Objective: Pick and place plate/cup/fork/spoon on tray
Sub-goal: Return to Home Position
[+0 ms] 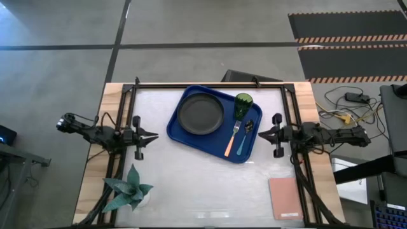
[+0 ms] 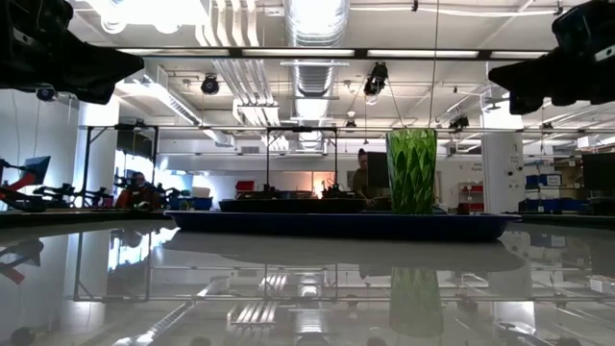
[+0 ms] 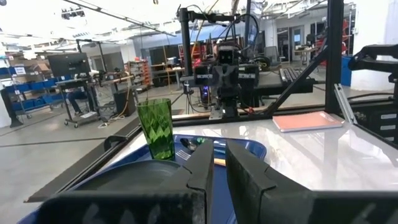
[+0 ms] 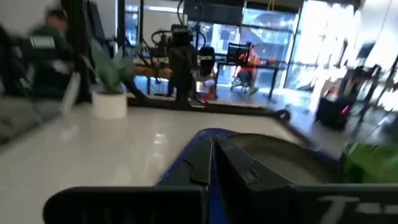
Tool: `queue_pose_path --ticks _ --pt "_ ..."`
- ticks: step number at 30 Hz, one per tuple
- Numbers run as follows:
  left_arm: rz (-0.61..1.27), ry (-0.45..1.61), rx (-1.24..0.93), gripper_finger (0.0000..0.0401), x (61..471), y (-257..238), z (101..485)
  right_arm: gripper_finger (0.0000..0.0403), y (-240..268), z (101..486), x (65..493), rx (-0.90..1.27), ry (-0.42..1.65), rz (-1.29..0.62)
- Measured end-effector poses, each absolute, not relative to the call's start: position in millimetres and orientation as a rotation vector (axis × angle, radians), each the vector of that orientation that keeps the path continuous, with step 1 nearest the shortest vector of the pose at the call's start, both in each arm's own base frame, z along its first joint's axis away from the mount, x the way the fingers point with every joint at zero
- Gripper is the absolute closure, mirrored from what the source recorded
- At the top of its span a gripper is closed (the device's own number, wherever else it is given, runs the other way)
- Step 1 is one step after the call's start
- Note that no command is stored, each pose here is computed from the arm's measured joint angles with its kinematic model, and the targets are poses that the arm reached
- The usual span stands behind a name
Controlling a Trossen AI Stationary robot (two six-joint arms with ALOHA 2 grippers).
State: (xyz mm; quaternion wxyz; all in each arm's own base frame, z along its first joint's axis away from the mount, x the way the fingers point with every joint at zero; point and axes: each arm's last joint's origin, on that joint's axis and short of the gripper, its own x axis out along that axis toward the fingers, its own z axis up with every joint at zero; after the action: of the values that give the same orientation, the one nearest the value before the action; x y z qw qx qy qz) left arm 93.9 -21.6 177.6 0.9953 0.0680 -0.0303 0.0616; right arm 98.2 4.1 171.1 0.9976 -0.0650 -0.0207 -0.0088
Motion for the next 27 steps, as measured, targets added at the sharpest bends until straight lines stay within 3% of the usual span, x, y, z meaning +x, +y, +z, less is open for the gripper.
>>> queue_pose_path --ticks 9,27 --pt "0.123 -0.059 0.137 0.0377 94.1 -21.6 177.4 0.0394 4.1 170.9 98.5 0.272 -0.042 -0.009" --pt "0.123 -0.059 0.138 0.0377 94.1 -21.7 177.4 0.0394 4.1 170.6 98.6 0.291 -0.041 -0.008"
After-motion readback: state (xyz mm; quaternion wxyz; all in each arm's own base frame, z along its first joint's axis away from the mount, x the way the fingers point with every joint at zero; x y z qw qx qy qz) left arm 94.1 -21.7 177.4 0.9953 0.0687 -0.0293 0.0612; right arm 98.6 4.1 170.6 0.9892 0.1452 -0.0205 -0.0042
